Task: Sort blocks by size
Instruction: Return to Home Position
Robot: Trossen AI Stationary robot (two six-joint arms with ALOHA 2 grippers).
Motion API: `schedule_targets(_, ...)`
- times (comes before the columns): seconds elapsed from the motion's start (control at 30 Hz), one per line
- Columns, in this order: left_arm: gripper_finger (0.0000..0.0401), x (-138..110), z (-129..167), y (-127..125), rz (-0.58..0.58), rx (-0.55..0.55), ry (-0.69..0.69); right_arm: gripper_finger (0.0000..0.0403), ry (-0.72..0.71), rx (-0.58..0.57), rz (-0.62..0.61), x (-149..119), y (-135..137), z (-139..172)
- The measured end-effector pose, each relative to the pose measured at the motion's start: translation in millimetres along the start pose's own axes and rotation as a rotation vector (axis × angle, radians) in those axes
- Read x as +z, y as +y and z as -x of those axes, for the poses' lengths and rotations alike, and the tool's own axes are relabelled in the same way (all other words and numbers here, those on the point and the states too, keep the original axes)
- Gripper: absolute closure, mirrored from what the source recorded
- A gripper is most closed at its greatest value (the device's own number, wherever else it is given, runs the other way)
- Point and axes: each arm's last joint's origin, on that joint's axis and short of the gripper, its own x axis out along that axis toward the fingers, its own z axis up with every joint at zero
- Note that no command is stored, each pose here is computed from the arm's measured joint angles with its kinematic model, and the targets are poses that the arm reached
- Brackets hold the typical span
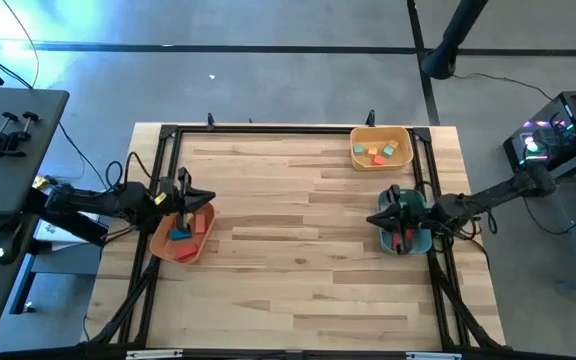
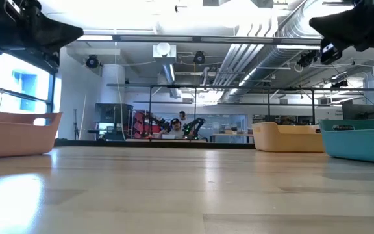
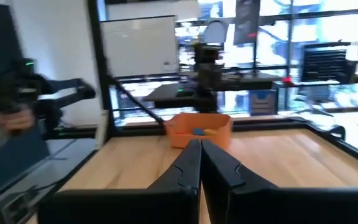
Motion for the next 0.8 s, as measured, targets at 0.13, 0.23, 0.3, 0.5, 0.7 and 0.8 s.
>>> schedule_targets(0.13, 0.0401, 0, 1, -2, 0.002, -0.016, 0.003, 0.0403, -0.001, -0.046, -0.03, 2, -7, 12)
schedule_targets(0.23, 0.0401, -1, 1, -2, -0.001, -0.016, 0.007, 0.0403, -0.001, -0.048, -0.04, 3, -11, 21)
schedule_targets(0.3, 0.0401, -1, 1, -2, -0.008, 0.005, 0.005, 0.0403, 0.0, -0.059, -0.032, 2, -14, 27)
schedule_targets(0.5, 0.0401, 0, 2, -1, -0.058, 0.038, 0.001, 0.0403, 0.068, -0.079, -0.033, -1, -17, 32)
schedule_targets(0.7, 0.0401, -8, 5, 2, -0.06, 0.085, 0.07, 0.0403, 0.157, -0.054, -0.086, -10, -17, 33)
schedule_targets(0.8, 0.0401, -12, 5, 3, -0.036, 0.094, 0.11, 0.0403, 0.17, 0.042, -0.074, -10, -14, 33)
